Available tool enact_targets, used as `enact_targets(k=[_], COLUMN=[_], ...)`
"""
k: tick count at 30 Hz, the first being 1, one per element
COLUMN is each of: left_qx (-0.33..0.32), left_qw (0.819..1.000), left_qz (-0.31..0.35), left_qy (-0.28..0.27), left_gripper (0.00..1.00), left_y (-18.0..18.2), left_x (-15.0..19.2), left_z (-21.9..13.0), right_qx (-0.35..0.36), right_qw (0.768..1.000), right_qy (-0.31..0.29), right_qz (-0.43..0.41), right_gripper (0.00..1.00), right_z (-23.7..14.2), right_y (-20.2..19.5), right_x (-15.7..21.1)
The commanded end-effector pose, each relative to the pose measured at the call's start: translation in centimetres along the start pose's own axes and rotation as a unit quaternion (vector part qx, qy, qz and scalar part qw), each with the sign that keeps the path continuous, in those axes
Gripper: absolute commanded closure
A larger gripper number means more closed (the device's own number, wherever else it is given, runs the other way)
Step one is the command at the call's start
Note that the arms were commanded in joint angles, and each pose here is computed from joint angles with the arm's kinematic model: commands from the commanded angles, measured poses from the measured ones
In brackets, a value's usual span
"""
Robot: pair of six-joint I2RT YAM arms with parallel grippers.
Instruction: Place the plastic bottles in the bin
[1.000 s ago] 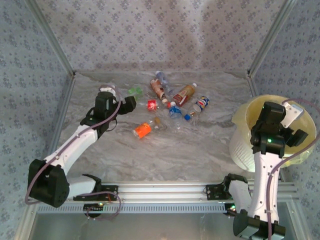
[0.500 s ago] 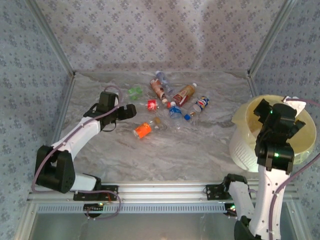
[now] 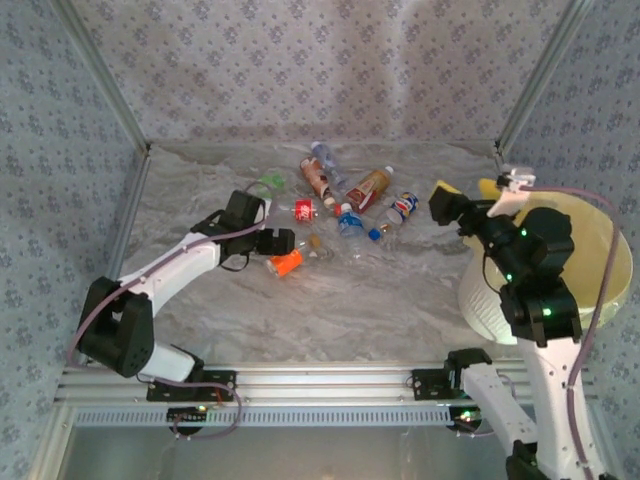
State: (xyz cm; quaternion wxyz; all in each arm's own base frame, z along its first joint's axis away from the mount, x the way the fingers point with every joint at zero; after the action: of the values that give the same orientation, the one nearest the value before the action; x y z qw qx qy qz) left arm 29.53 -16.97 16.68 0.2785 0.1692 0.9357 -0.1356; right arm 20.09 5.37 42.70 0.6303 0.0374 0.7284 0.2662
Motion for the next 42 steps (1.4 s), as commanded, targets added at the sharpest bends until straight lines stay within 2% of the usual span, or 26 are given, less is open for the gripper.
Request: enact_targets(k=[1, 3, 5, 10, 17, 23, 27, 37, 42], left_qx=[-0.009, 0.001, 0.010, -0.007, -0.031, -0.047, -0.060, -0.092, -0.074], left_qw=[0.996, 0.992, 0.988, 0.978, 0.970, 0.961, 0.956, 0.957, 0.959], left_qz=[0.081, 0.116, 0.139, 0.183, 0.209, 0.239, 0.249, 0.239, 0.234], left_qy=[0.024, 0.046, 0.068, 0.099, 0.118, 0.135, 0.145, 0.138, 0.143], left_gripper=[0.02, 0.02, 0.02, 0.02, 0.05, 0.12, 0.21, 0.33, 0.42], left_y=[-1.0, -1.6, -2.1, -2.7, -2.9, -3.2, -3.2, -2.9, -3.2], left_x=[0.2, 0.6, 1.1, 2.4, 3.6, 4.7, 5.2, 5.1, 5.4], left_z=[0.5, 1.0, 1.5, 2.9, 4.8, 6.0, 6.8, 7.2, 7.3], right_qx=[-0.095, -0.129, -0.132, -0.092, -0.004, 0.049, 0.059, 0.074, 0.080], right_qw=[0.995, 0.991, 0.990, 0.989, 0.993, 0.993, 0.994, 0.992, 0.991], right_qy=[-0.005, 0.016, 0.036, 0.073, 0.090, 0.085, 0.073, 0.086, 0.089], right_qz=[0.014, 0.013, -0.008, -0.088, -0.074, -0.068, -0.057, -0.061, -0.059], right_gripper=[0.00, 0.00, 0.00, 0.00, 0.00, 0.00, 0.00, 0.00, 0.00], right_z=[1.7, 3.1, 4.3, 6.7, 9.0, 8.7, 8.0, 7.4, 7.6], right_y=[3.1, 4.8, 6.0, 7.3, 5.5, 3.7, 3.2, 2.3, 2.1], right_x=[-0.1, 0.8, 1.9, 4.9, 7.0, 7.6, 7.3, 8.1, 8.5])
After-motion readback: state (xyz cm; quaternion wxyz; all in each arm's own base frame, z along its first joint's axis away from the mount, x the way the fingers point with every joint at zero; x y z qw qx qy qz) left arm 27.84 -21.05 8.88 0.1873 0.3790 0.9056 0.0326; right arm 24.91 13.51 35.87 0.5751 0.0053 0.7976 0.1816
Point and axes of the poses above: each hand's point on the last joint's axis, 136 mm out from that joint toward the fingers, its own z axis out along the fingers, its own y axis along the line the jaws close on, x = y × z, the point moved 6 cm from there along -z, back along the fingers, and after that the axes turned 9 degrees about z, right-handed, at the moved point
